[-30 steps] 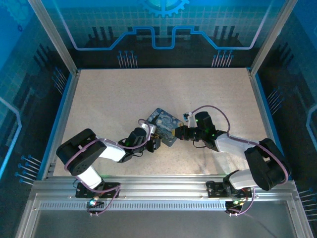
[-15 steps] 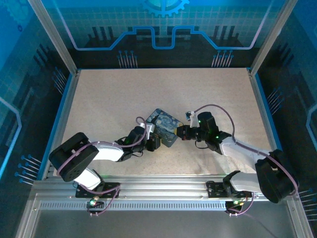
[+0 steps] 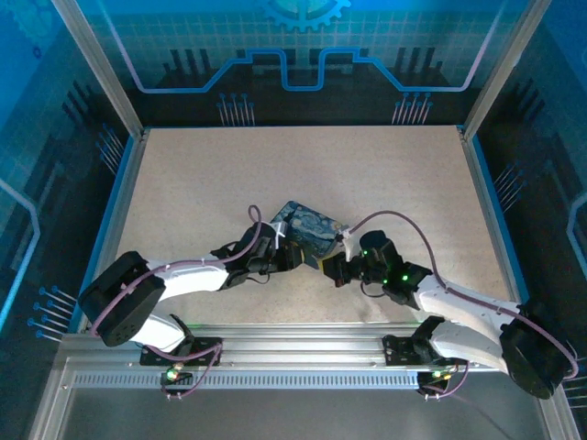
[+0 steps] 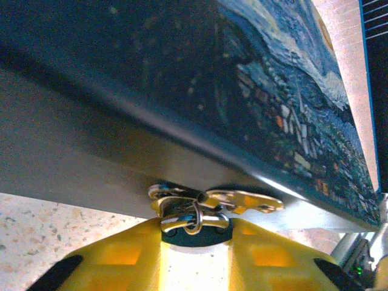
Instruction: Unlock the padlock with the key
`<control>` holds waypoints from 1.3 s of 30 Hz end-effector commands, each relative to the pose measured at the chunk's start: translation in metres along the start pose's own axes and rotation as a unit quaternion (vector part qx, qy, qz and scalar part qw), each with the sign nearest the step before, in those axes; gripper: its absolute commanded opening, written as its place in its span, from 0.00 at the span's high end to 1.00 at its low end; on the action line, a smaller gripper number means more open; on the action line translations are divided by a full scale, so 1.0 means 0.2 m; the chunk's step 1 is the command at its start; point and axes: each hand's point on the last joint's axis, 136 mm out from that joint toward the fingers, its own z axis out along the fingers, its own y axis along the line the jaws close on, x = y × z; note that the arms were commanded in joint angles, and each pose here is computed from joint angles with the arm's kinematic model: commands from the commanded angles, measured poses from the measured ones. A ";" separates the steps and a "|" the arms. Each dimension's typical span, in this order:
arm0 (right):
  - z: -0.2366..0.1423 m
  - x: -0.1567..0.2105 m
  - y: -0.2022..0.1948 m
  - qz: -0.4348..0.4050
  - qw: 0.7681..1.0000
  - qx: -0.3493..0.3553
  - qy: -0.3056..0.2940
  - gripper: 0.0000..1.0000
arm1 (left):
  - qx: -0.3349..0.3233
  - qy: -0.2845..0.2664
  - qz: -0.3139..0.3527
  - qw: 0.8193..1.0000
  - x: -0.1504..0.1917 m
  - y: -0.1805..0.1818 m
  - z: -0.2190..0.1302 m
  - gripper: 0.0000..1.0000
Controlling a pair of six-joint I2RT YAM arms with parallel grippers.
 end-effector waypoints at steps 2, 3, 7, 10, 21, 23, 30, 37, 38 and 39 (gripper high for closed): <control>0.04 0.06 -0.01 -0.045 0.999 0.018 0.005 0.98 | 0.030 0.008 -0.037 0.999 -0.04 -0.14 -0.05 0.71; 0.05 0.07 -0.01 -0.047 0.999 0.020 0.007 0.98 | 0.031 0.007 -0.043 0.999 -0.04 -0.15 -0.05 0.71; 0.10 0.11 -0.03 -0.055 0.998 0.025 0.015 0.98 | 0.037 0.005 -0.065 0.997 -0.06 -0.18 -0.06 0.73; 0.13 0.14 -0.06 -0.058 0.997 0.038 0.026 0.98 | 0.040 0.004 -0.075 0.996 -0.07 -0.19 -0.07 0.73; 0.18 0.09 -0.08 -0.063 0.997 0.047 0.002 0.98 | 0.042 0.000 -0.095 0.995 -0.08 -0.20 -0.07 0.75; 0.19 0.09 -0.08 -0.064 0.997 0.048 -0.001 0.98 | 0.041 0.002 -0.098 0.994 -0.08 -0.20 -0.07 0.75; 0.21 0.05 -0.09 -0.066 0.996 0.055 -0.014 0.98 | 0.045 0.000 -0.107 0.993 -0.08 -0.21 -0.08 0.75; 0.21 0.02 -0.10 -0.065 0.996 0.060 -0.027 0.98 | 0.045 0.001 -0.113 0.993 -0.08 -0.21 -0.08 0.75; 0.21 0.02 -0.10 -0.065 0.996 0.061 -0.029 0.98 | 0.045 0.001 -0.113 0.993 -0.08 -0.21 -0.08 0.75; 0.21 0.01 -0.09 -0.066 0.996 0.060 -0.031 0.98 | 0.045 0.002 -0.114 0.992 -0.08 -0.21 -0.08 0.75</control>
